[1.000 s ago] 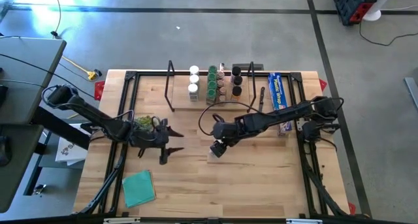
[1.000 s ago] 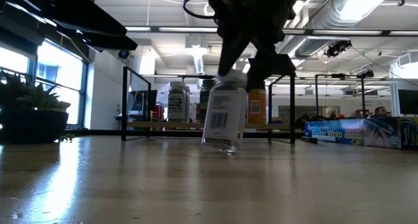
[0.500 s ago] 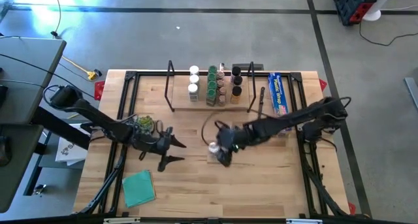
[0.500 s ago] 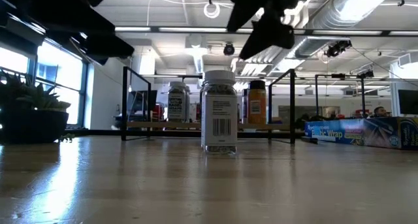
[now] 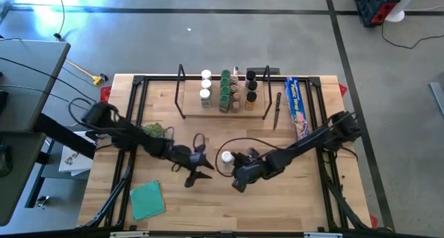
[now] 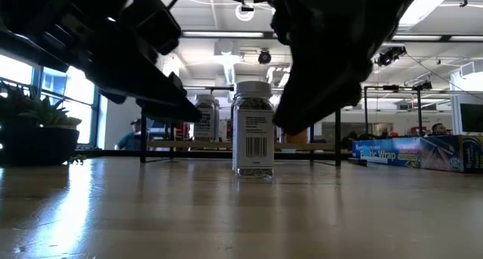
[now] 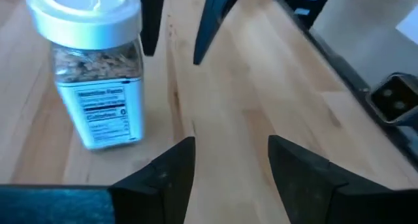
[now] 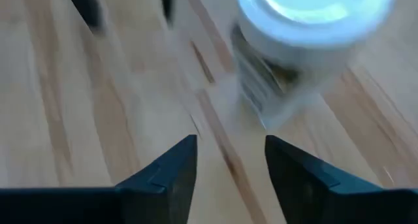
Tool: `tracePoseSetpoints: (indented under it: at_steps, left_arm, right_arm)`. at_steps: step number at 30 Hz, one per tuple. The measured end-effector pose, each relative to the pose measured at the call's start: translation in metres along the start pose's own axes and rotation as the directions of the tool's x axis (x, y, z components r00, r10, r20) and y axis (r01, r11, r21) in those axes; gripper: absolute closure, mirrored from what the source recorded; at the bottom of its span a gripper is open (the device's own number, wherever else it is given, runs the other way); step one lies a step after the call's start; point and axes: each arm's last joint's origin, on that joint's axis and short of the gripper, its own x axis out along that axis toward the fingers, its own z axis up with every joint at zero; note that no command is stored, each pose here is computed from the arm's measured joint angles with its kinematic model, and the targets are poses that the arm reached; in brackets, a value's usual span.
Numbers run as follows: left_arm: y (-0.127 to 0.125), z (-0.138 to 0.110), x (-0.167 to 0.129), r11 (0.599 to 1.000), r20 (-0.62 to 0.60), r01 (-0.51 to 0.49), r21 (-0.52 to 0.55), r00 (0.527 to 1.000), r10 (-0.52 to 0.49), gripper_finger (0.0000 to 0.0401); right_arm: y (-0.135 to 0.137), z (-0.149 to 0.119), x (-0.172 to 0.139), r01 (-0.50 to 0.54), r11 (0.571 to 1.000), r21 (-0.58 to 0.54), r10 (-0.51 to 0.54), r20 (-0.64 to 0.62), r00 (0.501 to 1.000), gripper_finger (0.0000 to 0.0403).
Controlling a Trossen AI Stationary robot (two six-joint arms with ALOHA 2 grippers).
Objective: Shelf spices
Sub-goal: Put the white seasoning bottle on the shelf align with the other white seasoning bottle
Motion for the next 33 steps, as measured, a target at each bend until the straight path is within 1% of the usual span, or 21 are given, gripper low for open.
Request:
tracePoseSetpoints:
  at_steps: [3,5,7,9,10,12,14,15,17,19,21,23,24,26,28,30,31,33]
  left_arm:
    - [0.001,0.002,0.016,0.999,-0.005,-0.045,0.021,0.999,0.045,0.0225]
    - [0.002,0.004,0.022,0.996,0.005,-0.084,0.043,0.996,0.084,0.0229]
    - [0.004,0.005,0.024,0.993,0.003,-0.107,0.057,0.994,0.107,0.0232]
    - [0.007,0.004,0.020,0.990,-0.035,-0.129,0.058,0.991,0.131,0.0233]
    - [0.008,0.004,0.016,0.989,-0.062,-0.140,0.052,0.988,0.143,0.0233]
    - [0.009,0.003,0.008,0.985,-0.128,-0.166,0.039,0.977,0.170,0.0233]
    - [0.009,0.003,0.000,0.980,-0.180,-0.198,0.031,0.963,0.200,0.0233]
    - [0.008,0.004,-0.002,0.978,-0.189,-0.205,0.030,0.960,0.207,0.0233]
    - [0.006,0.006,-0.004,0.979,-0.179,-0.201,0.026,0.963,0.202,0.0233]
    - [0.006,0.009,-0.003,0.977,-0.144,-0.213,0.023,0.966,0.215,0.0233]
    - [0.010,0.010,-0.001,0.967,-0.114,-0.253,0.020,0.961,0.254,0.0234]
    - [0.015,0.010,0.001,0.953,-0.103,-0.302,0.018,0.948,0.303,0.0234]
    - [0.018,0.009,0.001,0.947,-0.101,-0.320,0.017,0.942,0.320,0.0234]
    - [0.021,0.008,0.001,0.941,-0.118,-0.339,0.023,0.933,0.339,0.0234]
    - [0.021,0.008,-0.004,0.941,-0.148,-0.336,0.026,0.930,0.336,0.0234]
    - [0.017,0.008,-0.011,0.945,-0.191,-0.327,0.023,0.926,0.325,0.0234]
    - [0.015,0.009,-0.016,0.946,-0.216,-0.324,0.019,0.922,0.320,0.0234]
    - [0.011,0.010,-0.026,0.937,-0.252,-0.350,0.010,0.906,0.341,0.0234]
  right_arm:
    - [-0.001,0.004,0.012,0.008,1.000,-0.011,-0.008,0.052,0.999,0.0240]
    - [-0.001,0.006,0.020,-0.011,1.000,-0.012,0.012,0.078,0.997,0.0244]
    - [0.004,0.010,0.026,-0.073,0.997,-0.030,0.076,0.114,0.991,0.0245]
    - [0.011,0.013,0.027,-0.156,0.984,-0.086,0.167,0.144,0.975,0.0245]
    - [0.015,0.013,0.026,-0.180,0.977,-0.115,0.196,0.152,0.969,0.0245]
    - [0.017,0.013,0.020,-0.185,0.973,-0.137,0.205,0.149,0.967,0.0245]
    - [0.013,0.009,0.014,-0.123,0.982,-0.141,0.139,0.116,0.983,0.0245]
    - [0.009,0.007,0.012,-0.069,0.989,-0.128,0.082,0.102,0.991,0.0245]
    - [-0.002,0.004,0.010,0.048,0.996,-0.081,-0.042,0.080,0.996,0.0245]
    - [-0.013,0.005,0.011,0.133,0.990,-0.036,-0.130,0.065,0.989,0.0245]
    - [-0.019,0.008,0.016,0.172,0.985,0.020,-0.174,0.076,0.982,0.0245]
    - [-0.023,0.013,0.022,0.172,0.982,0.079,-0.180,0.099,0.979,0.0245]
    - [-0.024,0.015,0.026,0.159,0.983,0.091,-0.168,0.114,0.979,0.0245]
    - [-0.020,0.020,0.033,0.103,0.993,0.056,-0.111,0.159,0.981,0.0245]
    - [-0.012,0.027,0.036,-0.005,1.000,-0.012,0.007,0.204,0.979,0.0245]
    - [-0.006,0.030,0.036,-0.084,0.991,-0.102,0.104,0.210,0.972,0.0245]
    - [-0.003,0.030,0.035,-0.107,0.985,-0.136,0.134,0.210,0.968,0.0245]
    - [-0.002,0.029,0.031,-0.091,0.983,-0.157,0.124,0.212,0.969,0.0245]
